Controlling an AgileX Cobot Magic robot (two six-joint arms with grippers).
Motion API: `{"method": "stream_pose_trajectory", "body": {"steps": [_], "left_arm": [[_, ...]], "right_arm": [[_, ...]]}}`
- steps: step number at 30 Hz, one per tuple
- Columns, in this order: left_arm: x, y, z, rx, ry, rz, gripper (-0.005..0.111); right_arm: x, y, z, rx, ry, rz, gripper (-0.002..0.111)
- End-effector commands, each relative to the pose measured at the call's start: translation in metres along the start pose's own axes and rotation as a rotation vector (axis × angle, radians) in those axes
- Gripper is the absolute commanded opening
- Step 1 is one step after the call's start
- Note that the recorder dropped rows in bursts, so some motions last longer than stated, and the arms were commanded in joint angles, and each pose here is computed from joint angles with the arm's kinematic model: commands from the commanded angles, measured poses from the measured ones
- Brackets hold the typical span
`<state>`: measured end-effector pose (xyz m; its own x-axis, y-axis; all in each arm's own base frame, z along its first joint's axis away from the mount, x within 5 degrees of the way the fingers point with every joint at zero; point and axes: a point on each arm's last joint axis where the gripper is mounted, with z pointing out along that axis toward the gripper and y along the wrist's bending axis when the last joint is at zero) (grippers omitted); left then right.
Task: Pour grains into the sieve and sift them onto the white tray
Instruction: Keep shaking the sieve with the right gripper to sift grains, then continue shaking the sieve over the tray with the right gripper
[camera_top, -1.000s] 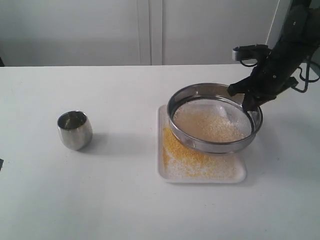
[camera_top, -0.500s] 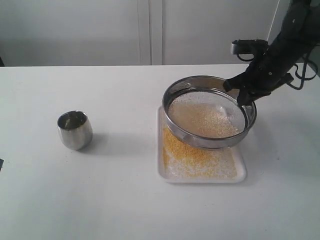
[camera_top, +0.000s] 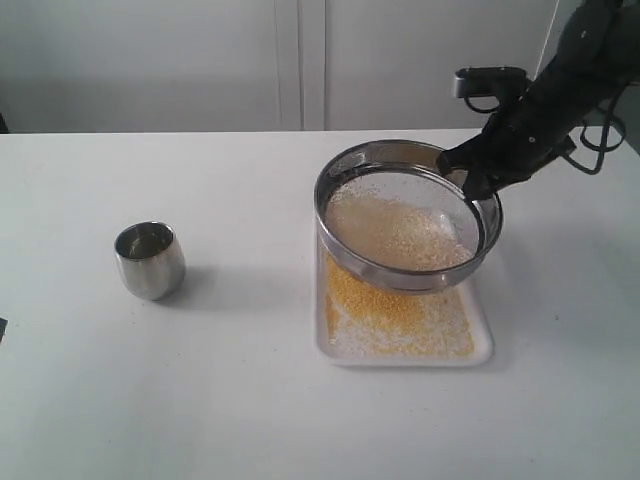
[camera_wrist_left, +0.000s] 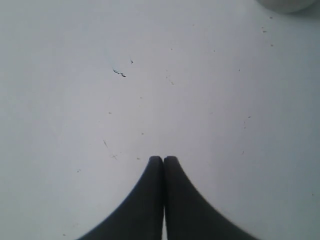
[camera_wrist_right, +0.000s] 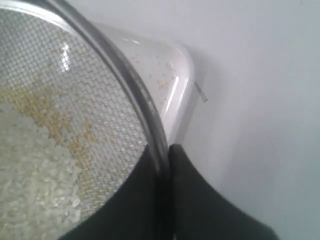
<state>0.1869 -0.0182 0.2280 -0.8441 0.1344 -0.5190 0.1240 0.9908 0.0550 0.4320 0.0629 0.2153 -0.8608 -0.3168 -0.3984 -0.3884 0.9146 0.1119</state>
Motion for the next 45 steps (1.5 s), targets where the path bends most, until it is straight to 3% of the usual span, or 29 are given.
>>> {"method": "stream_pose_trajectory", "body": {"steps": [1,2,3,4,6,7,9,11,12,14,15,18,19,21,22,25,26,28,29,31,32,34,35,38,39,41,42,43,45], "left_arm": [[0.003,0.0,-0.001,-0.001,0.01,-0.003,0.0],[0.003,0.0,-0.001,-0.001,0.01,-0.003,0.0],[0.003,0.0,-0.001,-0.001,0.01,-0.003,0.0],[0.003,0.0,-0.001,-0.001,0.01,-0.003,0.0],[0.003,0.0,-0.001,-0.001,0.01,-0.003,0.0],[0.003,0.0,-0.001,-0.001,0.01,-0.003,0.0],[0.003,0.0,-0.001,-0.001,0.01,-0.003,0.0],[0.003,0.0,-0.001,-0.001,0.01,-0.003,0.0],[0.003,0.0,-0.001,-0.001,0.01,-0.003,0.0],[0.003,0.0,-0.001,-0.001,0.01,-0.003,0.0],[0.003,0.0,-0.001,-0.001,0.01,-0.003,0.0],[0.003,0.0,-0.001,-0.001,0.01,-0.003,0.0],[0.003,0.0,-0.001,-0.001,0.01,-0.003,0.0],[0.003,0.0,-0.001,-0.001,0.01,-0.003,0.0],[0.003,0.0,-0.001,-0.001,0.01,-0.003,0.0],[0.003,0.0,-0.001,-0.001,0.01,-0.003,0.0],[0.003,0.0,-0.001,-0.001,0.01,-0.003,0.0],[0.003,0.0,-0.001,-0.001,0.01,-0.003,0.0],[0.003,0.0,-0.001,-0.001,0.01,-0.003,0.0],[0.003,0.0,-0.001,-0.001,0.01,-0.003,0.0],[0.003,0.0,-0.001,-0.001,0.01,-0.003,0.0],[0.003,0.0,-0.001,-0.001,0.01,-0.003,0.0],[0.003,0.0,-0.001,-0.001,0.01,-0.003,0.0],[0.003,0.0,-0.001,-0.001,0.01,-0.003,0.0],[0.003,0.0,-0.001,-0.001,0.01,-0.003,0.0],[0.003,0.0,-0.001,-0.001,0.01,-0.003,0.0],[0.003,0.0,-0.001,-0.001,0.01,-0.003,0.0],[0.003,0.0,-0.001,-0.001,0.01,-0.003,0.0],[0.003,0.0,-0.001,-0.001,0.01,-0.003,0.0]], "right_arm": [[-0.004,-0.01,-0.01,0.009,-0.064,0.25,0.0],[-0.002,-0.001,-0.009,-0.053,-0.035,0.083,0.0],[0.005,0.007,-0.008,-0.08,0.054,-0.221,0.0],[0.007,0.002,-0.008,-0.017,0.077,-0.213,0.0],[0.004,-0.017,-0.01,0.106,0.015,0.178,0.0],[0.003,-0.018,-0.011,0.091,-0.004,0.265,0.0],[0.002,0.001,-0.009,-0.053,0.011,0.022,0.0],[0.003,0.01,-0.008,-0.082,0.035,-0.192,0.0],[0.0,0.005,-0.008,-0.01,0.012,-0.104,0.0],[-0.004,-0.013,-0.01,0.092,-0.065,0.282,0.0],[-0.005,-0.013,-0.01,0.074,-0.082,0.318,0.0],[-0.001,0.003,-0.008,-0.005,-0.005,-0.169,0.0],[-0.001,-0.002,-0.008,0.053,0.006,-0.106,0.0],[-0.001,-0.017,-0.011,0.138,-0.039,0.226,0.0],[-0.001,-0.016,-0.011,0.116,-0.036,0.241,0.0],[0.006,0.002,-0.008,-0.001,0.075,-0.238,0.0],[0.006,0.0,-0.008,0.019,0.081,-0.224,0.0],[0.0,-0.011,-0.01,0.077,-0.007,0.153,0.0],[-0.001,-0.009,-0.01,0.05,-0.022,0.232,0.0],[0.002,0.004,-0.008,-0.026,0.023,-0.136,0.0],[0.002,0.003,-0.008,-0.008,0.028,-0.169,0.0],[-0.002,-0.015,-0.011,0.115,-0.048,0.206,0.0],[-0.003,-0.017,-0.012,0.113,-0.061,0.298,0.0],[0.005,0.004,-0.009,-0.048,0.055,-0.211,0.0],[0.008,0.006,-0.009,-0.053,0.096,-0.301,0.0],[0.004,-0.006,-0.009,0.074,0.051,-0.059,0.0],[0.002,-0.012,-0.009,0.118,0.018,0.154,0.0],[0.003,-0.011,-0.009,0.106,0.021,0.16,0.0],[0.006,0.005,-0.007,-0.012,0.086,-0.152,0.0]]}}
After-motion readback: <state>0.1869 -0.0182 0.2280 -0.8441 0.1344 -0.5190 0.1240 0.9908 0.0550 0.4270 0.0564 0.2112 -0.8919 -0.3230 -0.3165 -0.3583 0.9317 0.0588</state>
